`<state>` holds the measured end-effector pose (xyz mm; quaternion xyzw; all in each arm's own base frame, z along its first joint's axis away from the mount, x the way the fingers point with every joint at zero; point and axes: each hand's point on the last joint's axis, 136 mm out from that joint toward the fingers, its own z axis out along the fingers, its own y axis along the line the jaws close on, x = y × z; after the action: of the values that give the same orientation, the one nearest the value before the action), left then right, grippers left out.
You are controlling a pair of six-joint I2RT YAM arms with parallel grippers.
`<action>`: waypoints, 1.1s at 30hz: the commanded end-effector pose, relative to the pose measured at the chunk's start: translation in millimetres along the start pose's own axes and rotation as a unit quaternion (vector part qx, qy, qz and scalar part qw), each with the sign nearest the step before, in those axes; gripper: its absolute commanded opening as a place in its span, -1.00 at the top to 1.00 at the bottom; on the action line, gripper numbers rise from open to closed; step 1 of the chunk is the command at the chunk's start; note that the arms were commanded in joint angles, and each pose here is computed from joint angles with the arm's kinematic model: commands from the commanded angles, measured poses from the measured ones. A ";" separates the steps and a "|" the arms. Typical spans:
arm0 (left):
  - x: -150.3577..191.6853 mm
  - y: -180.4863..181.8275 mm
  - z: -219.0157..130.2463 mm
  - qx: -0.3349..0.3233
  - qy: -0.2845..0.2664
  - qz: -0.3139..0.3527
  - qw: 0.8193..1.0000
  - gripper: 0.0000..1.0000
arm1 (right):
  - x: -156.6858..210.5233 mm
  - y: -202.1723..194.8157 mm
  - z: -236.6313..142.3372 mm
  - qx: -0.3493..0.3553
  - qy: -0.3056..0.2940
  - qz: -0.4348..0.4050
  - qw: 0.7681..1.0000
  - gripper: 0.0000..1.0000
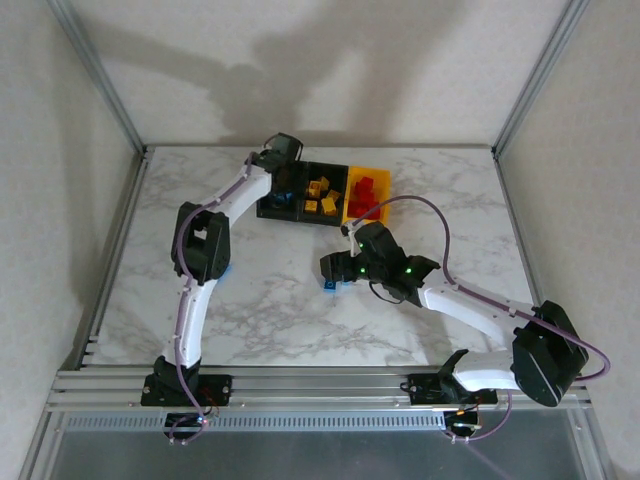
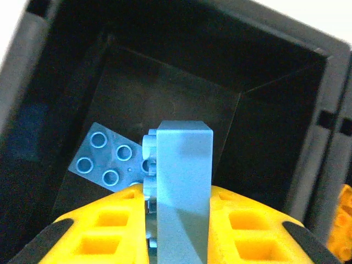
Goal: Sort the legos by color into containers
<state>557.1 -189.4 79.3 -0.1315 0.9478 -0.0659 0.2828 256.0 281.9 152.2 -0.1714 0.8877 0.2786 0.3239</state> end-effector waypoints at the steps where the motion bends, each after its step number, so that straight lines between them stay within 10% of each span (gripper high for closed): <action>1: 1.1 -4.5 0.9 0.018 0.018 0.003 1.000 0.55 | -5.2 -2.7 0.3 0.007 -0.002 0.006 1.000 -0.37; 13: 5.1 -2.6 -5.2 0.024 0.018 -0.001 1.000 -0.03 | -2.9 -3.6 5.2 0.004 0.003 0.012 1.000 -0.37; 33: 29.0 40.4 -110.1 0.025 -0.023 -0.019 0.999 -0.20 | -10.1 10.8 -0.5 -0.028 -0.007 -0.001 1.000 -0.38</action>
<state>479.0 -163.2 134.5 -0.1354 0.9412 -0.0986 0.2933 255.7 285.2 147.4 -0.1735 0.8888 0.2858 0.3135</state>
